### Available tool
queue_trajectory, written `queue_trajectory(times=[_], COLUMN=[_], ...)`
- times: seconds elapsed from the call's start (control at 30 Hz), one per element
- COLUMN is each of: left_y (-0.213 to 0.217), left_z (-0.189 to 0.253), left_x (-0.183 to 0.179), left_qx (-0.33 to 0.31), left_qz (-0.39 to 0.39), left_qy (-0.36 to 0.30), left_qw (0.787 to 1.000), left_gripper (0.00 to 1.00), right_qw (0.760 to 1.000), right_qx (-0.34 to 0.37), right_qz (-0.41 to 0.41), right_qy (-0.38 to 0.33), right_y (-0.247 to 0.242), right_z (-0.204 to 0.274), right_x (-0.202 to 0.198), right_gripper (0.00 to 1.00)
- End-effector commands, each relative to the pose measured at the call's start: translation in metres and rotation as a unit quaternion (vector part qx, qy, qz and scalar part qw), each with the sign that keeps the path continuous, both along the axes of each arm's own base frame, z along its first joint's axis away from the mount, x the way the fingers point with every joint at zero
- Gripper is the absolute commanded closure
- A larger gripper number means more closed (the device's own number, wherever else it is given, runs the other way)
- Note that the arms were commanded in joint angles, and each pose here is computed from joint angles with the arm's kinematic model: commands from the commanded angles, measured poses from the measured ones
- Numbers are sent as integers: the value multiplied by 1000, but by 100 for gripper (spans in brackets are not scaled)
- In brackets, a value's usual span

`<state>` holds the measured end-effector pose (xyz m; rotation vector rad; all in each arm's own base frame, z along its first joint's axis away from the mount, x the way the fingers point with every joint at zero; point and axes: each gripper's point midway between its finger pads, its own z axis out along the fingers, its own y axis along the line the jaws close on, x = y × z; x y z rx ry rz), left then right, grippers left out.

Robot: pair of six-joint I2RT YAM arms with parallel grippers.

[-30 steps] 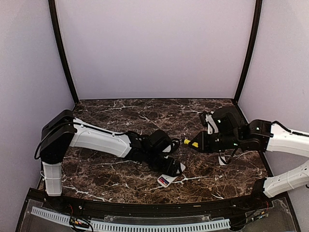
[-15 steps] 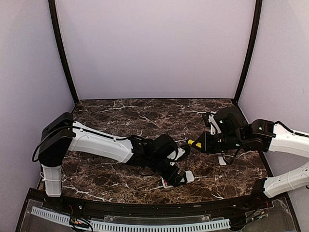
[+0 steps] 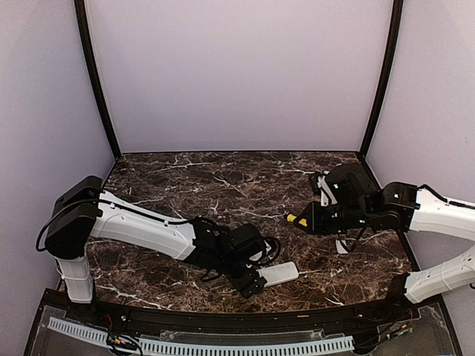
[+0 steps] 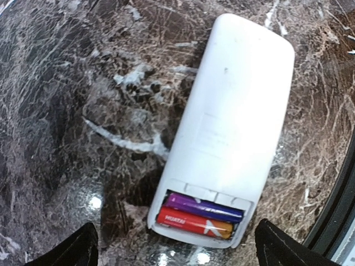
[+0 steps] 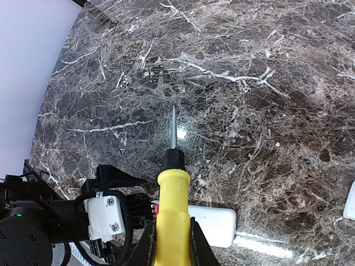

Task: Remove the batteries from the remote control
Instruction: Adjust the remote control without the battery cover at the center of the board.

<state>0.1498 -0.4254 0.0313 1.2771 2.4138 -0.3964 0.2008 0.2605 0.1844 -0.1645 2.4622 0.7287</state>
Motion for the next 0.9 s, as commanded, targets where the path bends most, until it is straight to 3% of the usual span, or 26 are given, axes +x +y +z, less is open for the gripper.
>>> queue_trajectory(times=[0.0,0.43,0.7,0.87], left_y=[21,34,1,2], left_z=[4,3,17,15], left_x=[10,45,69,82], left_qx=[38,64,-19,-33], left_qz=[19,96,139,178], left_qy=[-39,-91,-67,-49], left_qw=[998,989,988,982], left_gripper=[2,1,1,1], right_qw=[1000,1000,1000,1000], right_qx=[19,18,11,4], right_qz=[-1,-3,-2,-1], right_qy=[-21,-17,0,16], right_y=[6,7,4,-2], right_z=[18,17,8,2], right_x=[9,9,4,-3], right_gripper=[100,100,100,100])
